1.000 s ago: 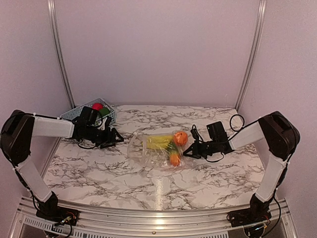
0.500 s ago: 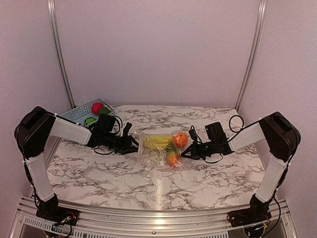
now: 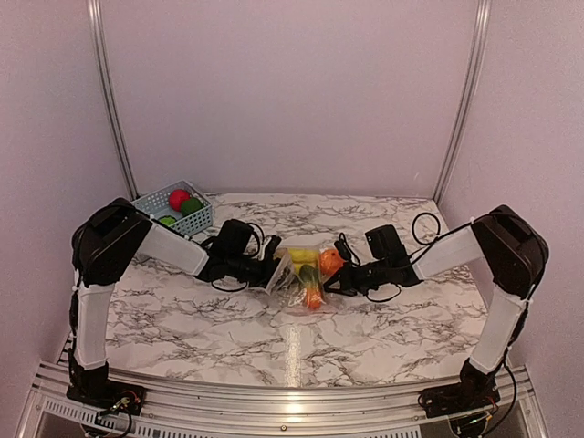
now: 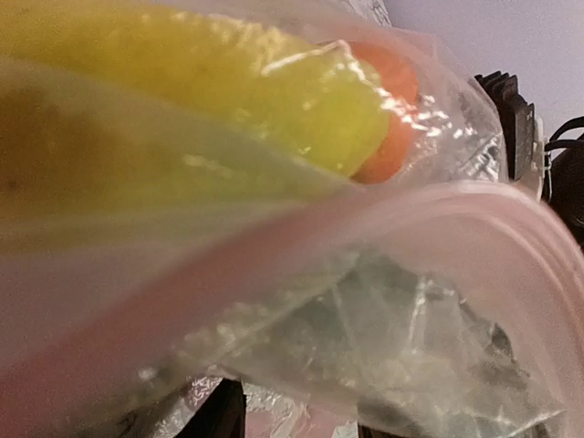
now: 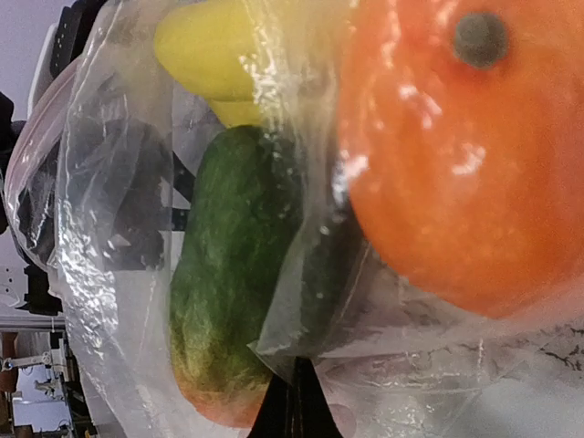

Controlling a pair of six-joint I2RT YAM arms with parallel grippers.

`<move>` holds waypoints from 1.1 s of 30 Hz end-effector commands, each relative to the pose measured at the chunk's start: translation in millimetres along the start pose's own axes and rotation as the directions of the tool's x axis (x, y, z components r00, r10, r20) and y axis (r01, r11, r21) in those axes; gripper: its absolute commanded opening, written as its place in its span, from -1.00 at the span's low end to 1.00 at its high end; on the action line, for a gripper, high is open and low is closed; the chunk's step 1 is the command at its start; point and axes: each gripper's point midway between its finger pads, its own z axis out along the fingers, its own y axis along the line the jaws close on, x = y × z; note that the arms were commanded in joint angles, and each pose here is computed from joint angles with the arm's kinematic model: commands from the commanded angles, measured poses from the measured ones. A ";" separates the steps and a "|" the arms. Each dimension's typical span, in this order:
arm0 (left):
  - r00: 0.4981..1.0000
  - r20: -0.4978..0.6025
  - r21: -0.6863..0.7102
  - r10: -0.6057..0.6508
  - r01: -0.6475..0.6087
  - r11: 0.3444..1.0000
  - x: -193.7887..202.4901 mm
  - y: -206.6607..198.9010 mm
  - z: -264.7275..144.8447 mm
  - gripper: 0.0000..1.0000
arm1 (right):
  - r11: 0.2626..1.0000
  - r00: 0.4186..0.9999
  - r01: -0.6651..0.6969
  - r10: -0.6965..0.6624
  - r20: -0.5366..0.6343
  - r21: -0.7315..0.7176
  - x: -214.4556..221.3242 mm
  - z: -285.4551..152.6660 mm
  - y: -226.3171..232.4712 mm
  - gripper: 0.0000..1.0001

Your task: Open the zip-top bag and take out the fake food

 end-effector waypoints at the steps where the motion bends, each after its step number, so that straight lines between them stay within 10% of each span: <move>1: 0.999 -0.033 0.042 0.026 -0.025 0.999 7.3 -14.0 21.8 -0.05 | 0.999 1.000 0.029 -0.029 0.006 -0.016 -10.9 11.3 13.5 -1.00; 12: 0.995 -0.067 0.050 0.072 -0.069 0.996 17.5 -27.8 27.6 0.63 | 0.992 0.997 0.077 -0.079 -0.020 -0.103 -9.6 30.0 45.5 -1.00; 33: 0.995 0.091 -0.124 0.038 -0.026 0.992 -0.3 12.6 -65.5 -0.14 | 0.997 0.997 -0.039 0.035 0.066 0.061 12.3 -22.2 -11.1 -1.00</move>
